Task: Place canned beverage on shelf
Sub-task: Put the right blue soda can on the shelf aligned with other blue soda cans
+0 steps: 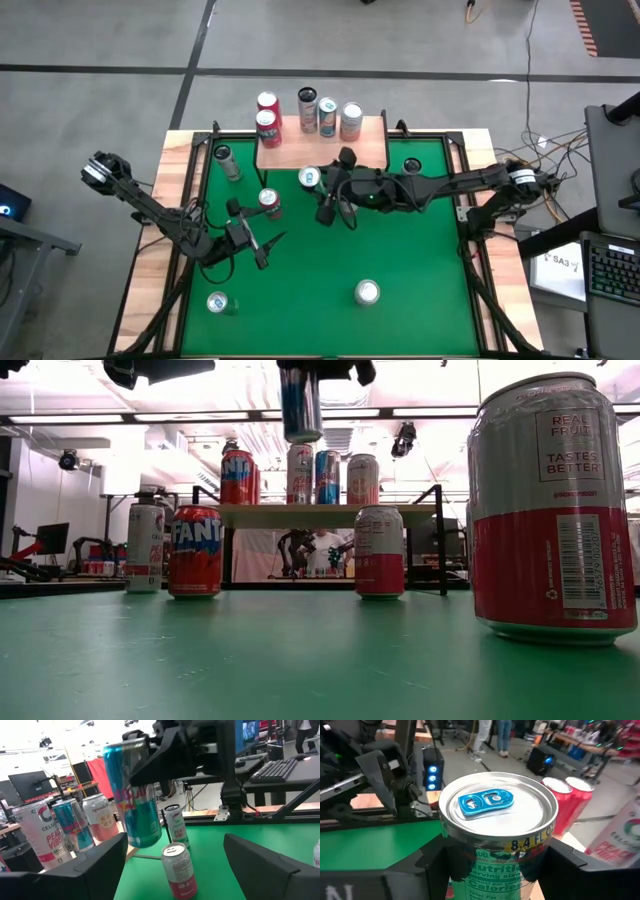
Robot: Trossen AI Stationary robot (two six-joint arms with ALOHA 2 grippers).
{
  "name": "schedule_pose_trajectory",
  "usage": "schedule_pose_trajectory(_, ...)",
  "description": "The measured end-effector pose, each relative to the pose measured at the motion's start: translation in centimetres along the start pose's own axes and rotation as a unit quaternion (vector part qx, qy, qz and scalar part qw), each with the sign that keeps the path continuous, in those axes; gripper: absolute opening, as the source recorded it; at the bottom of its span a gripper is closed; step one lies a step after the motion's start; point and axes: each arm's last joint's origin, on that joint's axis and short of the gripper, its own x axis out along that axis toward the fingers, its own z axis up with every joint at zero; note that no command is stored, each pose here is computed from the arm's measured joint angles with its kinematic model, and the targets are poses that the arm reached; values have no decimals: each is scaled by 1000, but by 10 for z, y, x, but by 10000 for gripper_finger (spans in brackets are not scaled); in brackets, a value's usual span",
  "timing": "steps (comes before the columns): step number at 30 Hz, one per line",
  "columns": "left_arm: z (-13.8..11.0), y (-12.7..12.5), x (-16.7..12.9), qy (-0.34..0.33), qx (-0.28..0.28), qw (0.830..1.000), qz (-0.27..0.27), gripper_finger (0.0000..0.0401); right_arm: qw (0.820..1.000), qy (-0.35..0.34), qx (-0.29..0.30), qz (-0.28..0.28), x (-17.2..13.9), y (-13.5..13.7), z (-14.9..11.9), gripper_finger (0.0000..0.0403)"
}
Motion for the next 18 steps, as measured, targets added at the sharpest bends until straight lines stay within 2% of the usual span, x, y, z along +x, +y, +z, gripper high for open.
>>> schedule_pose_trajectory(7, 0, 0, 0, 1, -2, 1000, 0, 314, 1000, 9, 3, 7, 10, -16, -13, 215)
schedule_pose_trajectory(10, 0, 0, 0, 1, -2, 1000, -1, 314, 1000, 3, 9, 26, 15, -23, -19, 215)
schedule_pose_trajectory(18, 0, 0, 0, 1, -2, 1000, -1, 314, 999, -9, -3, 47, 22, -43, -21, 215)
